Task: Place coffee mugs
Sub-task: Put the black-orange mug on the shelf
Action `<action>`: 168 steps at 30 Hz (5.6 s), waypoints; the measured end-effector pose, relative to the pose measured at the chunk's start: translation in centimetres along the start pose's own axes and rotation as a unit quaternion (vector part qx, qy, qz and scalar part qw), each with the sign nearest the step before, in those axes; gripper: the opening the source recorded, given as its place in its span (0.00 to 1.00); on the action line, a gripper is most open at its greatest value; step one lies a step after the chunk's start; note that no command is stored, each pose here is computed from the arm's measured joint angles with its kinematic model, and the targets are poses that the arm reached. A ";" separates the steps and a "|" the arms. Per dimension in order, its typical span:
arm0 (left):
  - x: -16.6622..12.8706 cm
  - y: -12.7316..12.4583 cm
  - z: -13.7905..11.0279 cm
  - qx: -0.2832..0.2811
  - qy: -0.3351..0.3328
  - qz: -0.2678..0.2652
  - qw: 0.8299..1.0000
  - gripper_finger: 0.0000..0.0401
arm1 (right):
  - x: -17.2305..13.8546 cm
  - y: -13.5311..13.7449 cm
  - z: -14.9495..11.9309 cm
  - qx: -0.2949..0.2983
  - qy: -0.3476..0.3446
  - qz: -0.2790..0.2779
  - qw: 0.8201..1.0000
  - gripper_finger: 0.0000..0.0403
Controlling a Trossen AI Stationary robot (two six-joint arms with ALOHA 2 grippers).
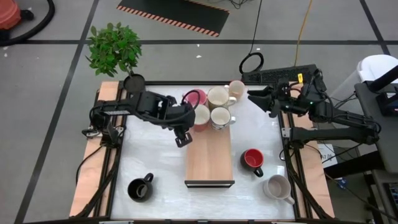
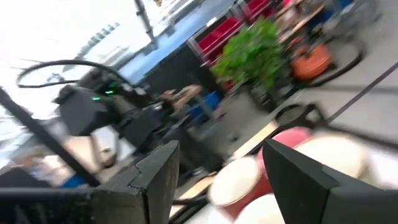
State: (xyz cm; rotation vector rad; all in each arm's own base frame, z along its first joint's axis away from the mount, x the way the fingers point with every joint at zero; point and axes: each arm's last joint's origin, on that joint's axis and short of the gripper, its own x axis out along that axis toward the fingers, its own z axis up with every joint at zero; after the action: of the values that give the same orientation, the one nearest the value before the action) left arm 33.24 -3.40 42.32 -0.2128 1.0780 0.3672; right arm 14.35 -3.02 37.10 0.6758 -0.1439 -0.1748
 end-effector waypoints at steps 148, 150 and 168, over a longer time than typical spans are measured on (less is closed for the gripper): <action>-1.4 8.6 -11.5 -0.064 -0.124 -0.028 0.990 0.27 | 0.1 9.0 -7.8 -0.003 0.571 -0.350 0.742 0.12; -1.4 8.7 -11.5 -0.065 -0.125 -0.025 0.990 0.27 | 0.4 9.3 -7.9 -0.025 0.586 -0.325 0.742 0.12; -1.4 8.7 -11.5 -0.062 -0.133 -0.008 0.989 0.27 | 9.3 9.9 -10.1 -0.113 0.621 -0.229 0.741 0.12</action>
State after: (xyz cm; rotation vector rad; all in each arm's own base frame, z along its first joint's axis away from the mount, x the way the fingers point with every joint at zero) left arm 19.88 0.40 38.34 -0.2745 0.7904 0.4351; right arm 26.41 8.79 36.28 0.4539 1.3404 -0.1753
